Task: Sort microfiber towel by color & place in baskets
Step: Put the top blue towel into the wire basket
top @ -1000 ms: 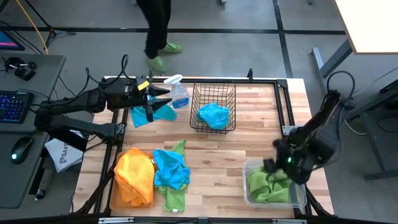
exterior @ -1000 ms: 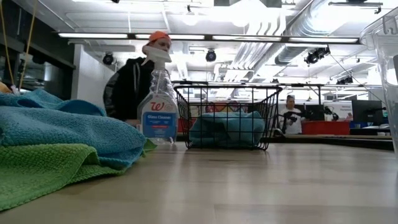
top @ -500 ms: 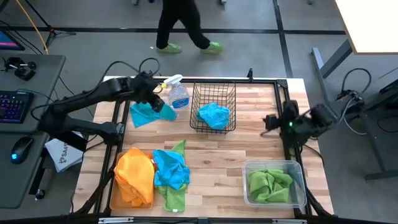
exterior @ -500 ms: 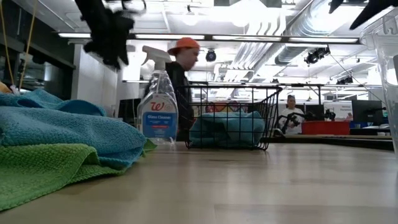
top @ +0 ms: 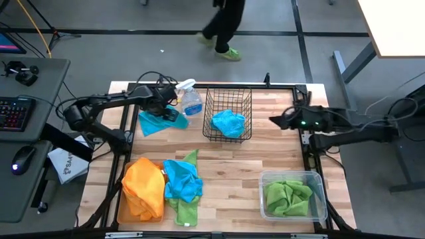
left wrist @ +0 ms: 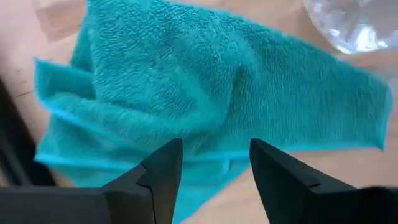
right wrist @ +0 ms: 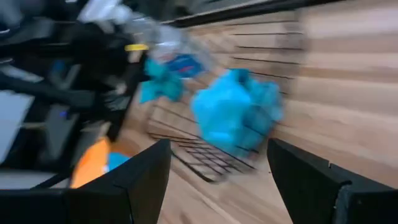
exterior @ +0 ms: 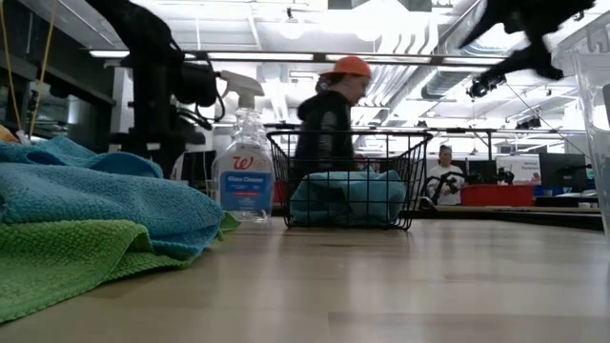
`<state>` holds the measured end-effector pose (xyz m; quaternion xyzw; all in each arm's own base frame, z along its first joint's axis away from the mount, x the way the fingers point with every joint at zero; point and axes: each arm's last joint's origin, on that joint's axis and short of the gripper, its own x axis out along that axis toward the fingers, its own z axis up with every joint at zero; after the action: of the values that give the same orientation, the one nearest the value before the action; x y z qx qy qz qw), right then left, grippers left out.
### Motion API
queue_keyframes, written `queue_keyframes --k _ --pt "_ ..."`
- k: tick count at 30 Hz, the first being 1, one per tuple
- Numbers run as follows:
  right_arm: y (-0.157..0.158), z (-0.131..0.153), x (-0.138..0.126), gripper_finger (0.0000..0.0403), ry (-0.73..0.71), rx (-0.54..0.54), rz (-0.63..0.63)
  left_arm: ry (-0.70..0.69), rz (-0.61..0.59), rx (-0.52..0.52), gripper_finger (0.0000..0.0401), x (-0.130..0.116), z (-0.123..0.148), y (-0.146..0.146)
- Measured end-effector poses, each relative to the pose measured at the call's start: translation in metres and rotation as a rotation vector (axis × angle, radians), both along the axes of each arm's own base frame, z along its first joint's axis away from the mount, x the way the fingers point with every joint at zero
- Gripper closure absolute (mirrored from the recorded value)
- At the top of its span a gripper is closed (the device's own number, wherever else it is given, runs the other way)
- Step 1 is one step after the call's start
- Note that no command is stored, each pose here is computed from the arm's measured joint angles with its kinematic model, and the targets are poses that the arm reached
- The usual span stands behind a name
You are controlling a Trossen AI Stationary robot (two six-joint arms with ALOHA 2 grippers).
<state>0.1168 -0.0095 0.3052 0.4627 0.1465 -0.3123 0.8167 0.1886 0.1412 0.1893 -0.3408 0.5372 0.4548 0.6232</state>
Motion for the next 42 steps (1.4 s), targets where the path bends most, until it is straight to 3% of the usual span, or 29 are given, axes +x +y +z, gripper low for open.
queue_keyframes --k 5,10,17,19,23,27,33,36,42 --pt "-0.015 -0.006 0.027 0.0139 -0.048 -0.105 0.1 0.026 0.018 0.035 0.0227 0.007 -0.015 0.009" --pt "-0.031 0.004 0.04 0.0139 0.021 -0.205 0.137 0.142 0.033 -0.022 0.0227 0.004 -0.036 0.016" --pt "-0.04 0.033 0.049 0.0139 0.018 -0.308 0.174 0.26 -0.084 -0.049 0.0234 0.007 -0.056 0.021" --pt "-0.041 0.042 0.049 0.0139 0.005 -0.331 0.174 0.283 -0.147 -0.067 0.0261 0.007 -0.058 0.02" --pt "-0.041 0.062 0.049 0.0139 -0.034 -0.374 0.176 0.292 -0.207 -0.115 0.0376 0.004 -0.057 0.017" --pt "-0.04 0.084 0.044 0.0139 -0.082 -0.429 0.177 0.269 -0.233 -0.159 0.0395 -0.003 -0.048 0.009" --pt "-0.038 0.113 0.036 0.0139 -0.147 -0.518 0.181 0.111 -0.276 -0.165 0.0399 -0.018 -0.004 -0.012" --pt "-0.037 0.121 0.033 0.0139 -0.173 -0.544 0.173 -0.037 -0.319 -0.189 0.04 -0.026 0.028 -0.029" --pt "-0.038 0.127 0.031 0.0139 -0.175 -0.573 0.105 -0.41 -0.524 -0.387 0.04 -0.024 0.082 -0.08"
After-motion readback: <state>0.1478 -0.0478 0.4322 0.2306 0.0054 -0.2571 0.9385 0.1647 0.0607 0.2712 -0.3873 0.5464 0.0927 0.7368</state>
